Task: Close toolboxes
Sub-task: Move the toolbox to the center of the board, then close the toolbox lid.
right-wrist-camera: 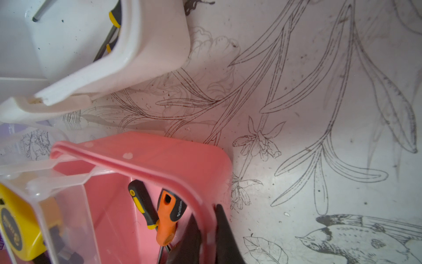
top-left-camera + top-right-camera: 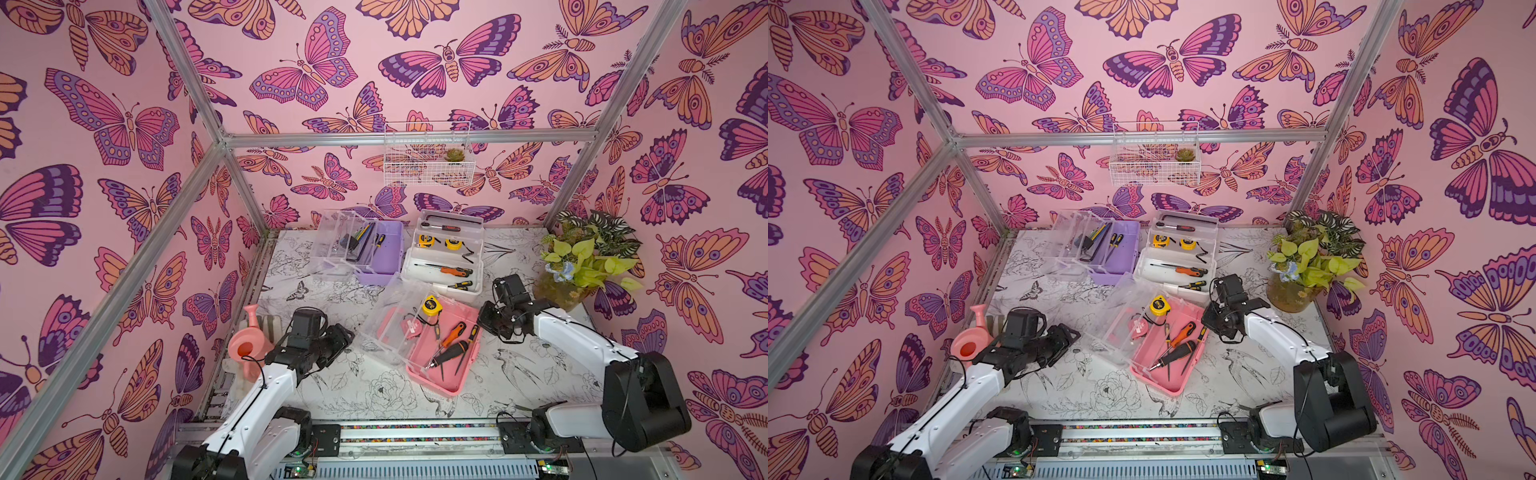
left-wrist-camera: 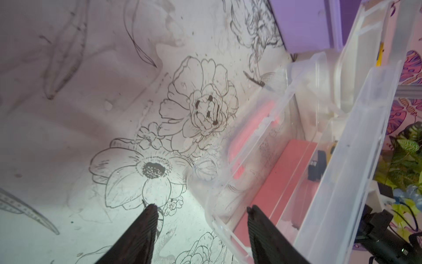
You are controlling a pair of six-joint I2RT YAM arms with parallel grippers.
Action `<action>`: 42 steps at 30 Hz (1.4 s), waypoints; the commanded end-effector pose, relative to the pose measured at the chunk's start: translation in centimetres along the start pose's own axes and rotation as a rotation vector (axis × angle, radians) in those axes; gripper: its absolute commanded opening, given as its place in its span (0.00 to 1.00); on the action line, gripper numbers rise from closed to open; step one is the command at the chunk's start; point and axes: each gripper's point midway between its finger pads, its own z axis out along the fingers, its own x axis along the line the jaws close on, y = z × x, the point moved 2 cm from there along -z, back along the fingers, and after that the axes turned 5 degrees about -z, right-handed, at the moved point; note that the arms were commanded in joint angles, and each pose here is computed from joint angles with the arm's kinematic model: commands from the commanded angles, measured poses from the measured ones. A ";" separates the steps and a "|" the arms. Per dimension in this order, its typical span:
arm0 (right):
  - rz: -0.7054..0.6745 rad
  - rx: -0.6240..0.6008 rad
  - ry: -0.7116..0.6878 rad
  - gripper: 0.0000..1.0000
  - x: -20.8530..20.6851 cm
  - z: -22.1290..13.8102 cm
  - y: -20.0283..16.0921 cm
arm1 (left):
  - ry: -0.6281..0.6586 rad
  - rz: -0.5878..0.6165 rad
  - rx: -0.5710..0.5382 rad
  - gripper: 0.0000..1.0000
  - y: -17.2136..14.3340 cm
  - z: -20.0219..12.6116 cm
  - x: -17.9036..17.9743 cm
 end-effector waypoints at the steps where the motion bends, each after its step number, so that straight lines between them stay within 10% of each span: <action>1: -0.004 -0.044 0.093 0.00 1.8 -0.7 1.3 | -0.011 -0.020 0.064 0.64 -1.1 0.7 -0.3; 28: 0.004 -0.045 0.109 0.00 2.2 -0.7 1.4 | 0.112 0.245 0.021 0.00 -1.1 4.0 1.3; 42: -0.051 0.025 0.094 0.00 4.6 0.6 0.7 | 0.246 0.588 -0.105 0.00 -1.1 -1.2 -2.6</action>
